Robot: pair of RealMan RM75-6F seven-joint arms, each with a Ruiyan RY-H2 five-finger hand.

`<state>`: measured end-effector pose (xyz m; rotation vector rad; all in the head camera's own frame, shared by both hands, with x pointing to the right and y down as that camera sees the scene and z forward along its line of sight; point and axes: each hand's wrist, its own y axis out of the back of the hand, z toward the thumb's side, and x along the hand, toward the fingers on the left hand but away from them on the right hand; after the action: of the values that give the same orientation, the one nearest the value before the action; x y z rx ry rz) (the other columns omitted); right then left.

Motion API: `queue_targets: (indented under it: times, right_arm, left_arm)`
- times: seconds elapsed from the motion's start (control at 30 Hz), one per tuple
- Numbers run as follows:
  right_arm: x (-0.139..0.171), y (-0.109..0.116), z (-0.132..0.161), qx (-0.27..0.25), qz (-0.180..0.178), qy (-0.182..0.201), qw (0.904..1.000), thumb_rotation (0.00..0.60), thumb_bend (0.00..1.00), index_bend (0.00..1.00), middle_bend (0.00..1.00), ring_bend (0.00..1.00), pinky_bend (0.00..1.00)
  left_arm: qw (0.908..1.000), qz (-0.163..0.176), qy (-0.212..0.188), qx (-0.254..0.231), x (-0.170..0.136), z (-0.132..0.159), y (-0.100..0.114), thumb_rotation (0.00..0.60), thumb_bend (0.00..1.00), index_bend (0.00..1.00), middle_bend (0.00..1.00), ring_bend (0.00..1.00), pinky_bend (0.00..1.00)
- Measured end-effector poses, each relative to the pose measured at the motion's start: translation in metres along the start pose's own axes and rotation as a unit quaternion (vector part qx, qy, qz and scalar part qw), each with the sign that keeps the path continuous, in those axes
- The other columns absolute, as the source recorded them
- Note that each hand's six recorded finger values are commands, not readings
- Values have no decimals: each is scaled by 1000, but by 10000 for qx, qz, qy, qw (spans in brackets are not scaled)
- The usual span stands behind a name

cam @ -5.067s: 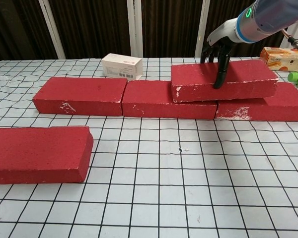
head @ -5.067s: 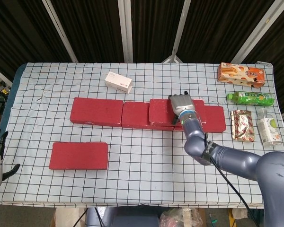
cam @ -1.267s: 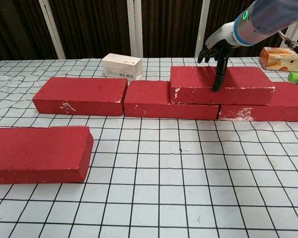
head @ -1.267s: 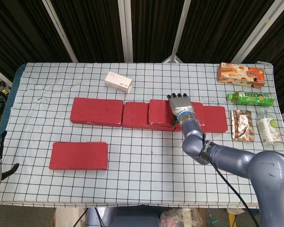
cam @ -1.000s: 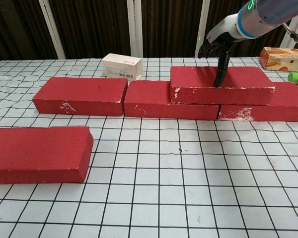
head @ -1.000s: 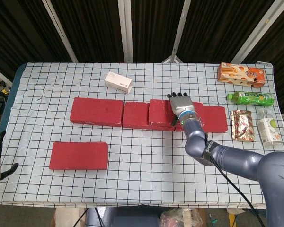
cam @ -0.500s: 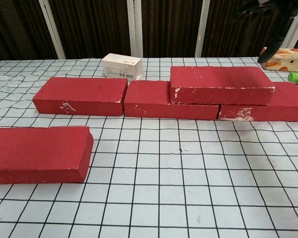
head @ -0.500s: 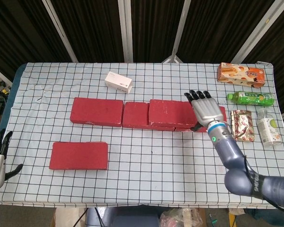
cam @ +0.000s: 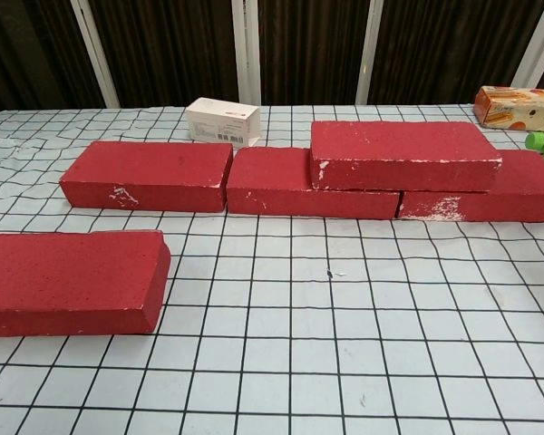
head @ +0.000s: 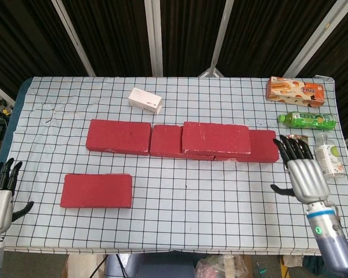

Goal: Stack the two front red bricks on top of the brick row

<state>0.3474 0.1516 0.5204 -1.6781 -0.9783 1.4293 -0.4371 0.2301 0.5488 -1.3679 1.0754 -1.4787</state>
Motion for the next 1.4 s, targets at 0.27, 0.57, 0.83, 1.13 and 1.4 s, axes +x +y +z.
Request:
queue_targets:
  times: [0.27,0.57,0.83,1.13,1.4]
  right_arm:
    - [54,-31,-32,-480,-233,-250,9983,600,153,0,0,0,0]
    - [65,-33,-49,-614,-399,-417,9964,600,154,0,0,0,0]
    - [63,-40,-63,-698,-364,-609,9950,600,154,0,0,0,0]
    - [62,-45,-65,-723,-225,-653,9950,600,154,0,0,0,0]
    - [60,-44,-70,-780,-226,-744,9939,600,153,0,0,0,0]
  left_arm:
    - [9981,-360,-375,-343,11,21,-2,600,0,59,0,2,75]
    - [9832,-1507,-884,-526,32,58,-12,600,0,34,0,0,73]
    - [9639,-2458,-1022,84,51,89,-18,600,0,24,0,0,50]
    - [9410,-3112,-1261,431,58,128,-35,600,0,9,0,0,25]
    - [9300,-3374,-1338,580,57,137,-61,600,0,6,0,0,24]
